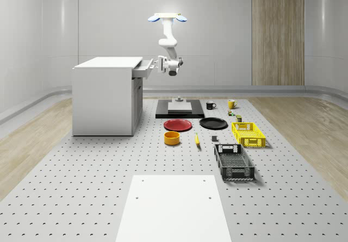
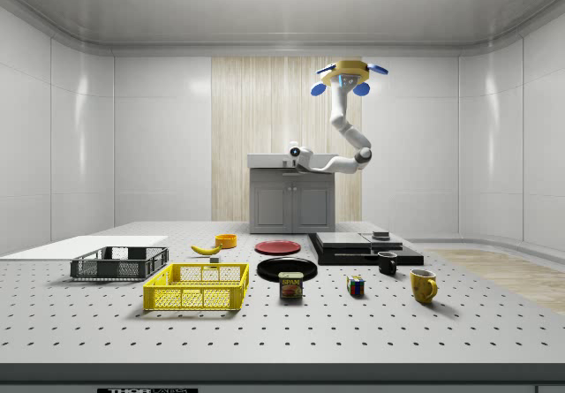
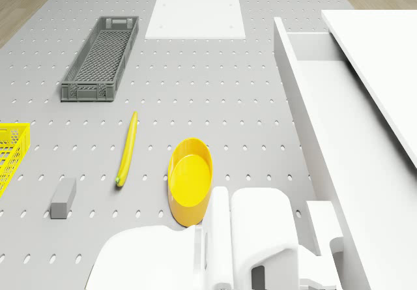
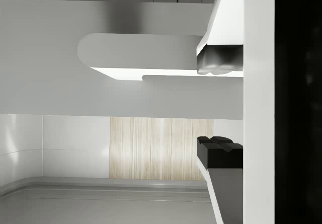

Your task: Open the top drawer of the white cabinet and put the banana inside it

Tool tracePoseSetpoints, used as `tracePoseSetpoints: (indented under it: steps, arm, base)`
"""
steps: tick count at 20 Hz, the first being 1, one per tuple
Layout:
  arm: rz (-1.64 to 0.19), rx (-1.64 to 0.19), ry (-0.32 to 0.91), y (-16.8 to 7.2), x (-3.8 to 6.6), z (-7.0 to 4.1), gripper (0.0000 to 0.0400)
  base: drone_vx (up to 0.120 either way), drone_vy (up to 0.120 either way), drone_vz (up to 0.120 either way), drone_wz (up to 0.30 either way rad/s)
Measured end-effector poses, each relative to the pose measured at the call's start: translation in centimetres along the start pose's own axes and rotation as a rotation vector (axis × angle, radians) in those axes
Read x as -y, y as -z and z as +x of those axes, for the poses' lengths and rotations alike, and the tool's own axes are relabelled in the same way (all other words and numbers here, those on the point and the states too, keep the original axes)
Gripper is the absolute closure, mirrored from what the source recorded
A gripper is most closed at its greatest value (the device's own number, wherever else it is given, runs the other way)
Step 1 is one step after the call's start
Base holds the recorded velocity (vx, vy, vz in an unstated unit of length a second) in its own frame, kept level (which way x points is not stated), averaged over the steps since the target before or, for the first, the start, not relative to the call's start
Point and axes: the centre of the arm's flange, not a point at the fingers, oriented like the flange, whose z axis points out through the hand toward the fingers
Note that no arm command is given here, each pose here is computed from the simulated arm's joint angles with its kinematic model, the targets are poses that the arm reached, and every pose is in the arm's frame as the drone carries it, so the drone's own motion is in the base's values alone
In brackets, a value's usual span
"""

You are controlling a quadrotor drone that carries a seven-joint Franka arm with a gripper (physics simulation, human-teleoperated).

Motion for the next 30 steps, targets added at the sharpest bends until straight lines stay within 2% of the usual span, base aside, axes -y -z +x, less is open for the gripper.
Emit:
tracePoseSetpoints:
  steps: [6,12,14,16,18,20,23,26,28,30]
  arm:
    - [0.008,0.007,-0.011,3.6,0.8,-1.5,0.0283]
    - [0.011,0.009,-0.015,6.7,1.3,-2.1,0.0292]
    - [0.011,0.01,-0.015,7.3,1.4,-2.2,0.0293]
    - [0.011,0.01,-0.016,7.8,1.4,-2.3,0.0178]
    - [0.011,0.01,-0.016,8.1,1.5,-2.3,0.0108]
    - [0.012,0.01,-0.016,8.3,1.5,-2.3,0.0066]
    - [0.012,0.01,-0.017,8.5,1.5,-2.4,0.0031]
    - [0.012,0.01,-0.017,8.6,1.5,-2.4,0.0158]
    - [0.012,0.01,-0.017,8.6,1.5,-2.4,0.0212]
    - [0.012,0.011,-0.017,8.6,1.5,-2.4,0.0245]
  base:
    - [0.0,0.0,0.0,0.0]
    - [0.0,0.107,0.0,0.0]
    - [0.0,-0.1,0.0,0.0]
    - [0.0,0.0,0.0,0.0]
    - [0.0,-0.06,0.0,0.0]
    - [0.0,-0.12,0.0,0.0]
    - [0.0,-0.093,0.0,0.0]
    - [0.0,0.0,0.0,0.0]
    - [0.0,0.0,0.0,0.0]
    - [0.0,0.0,0.0,0.0]
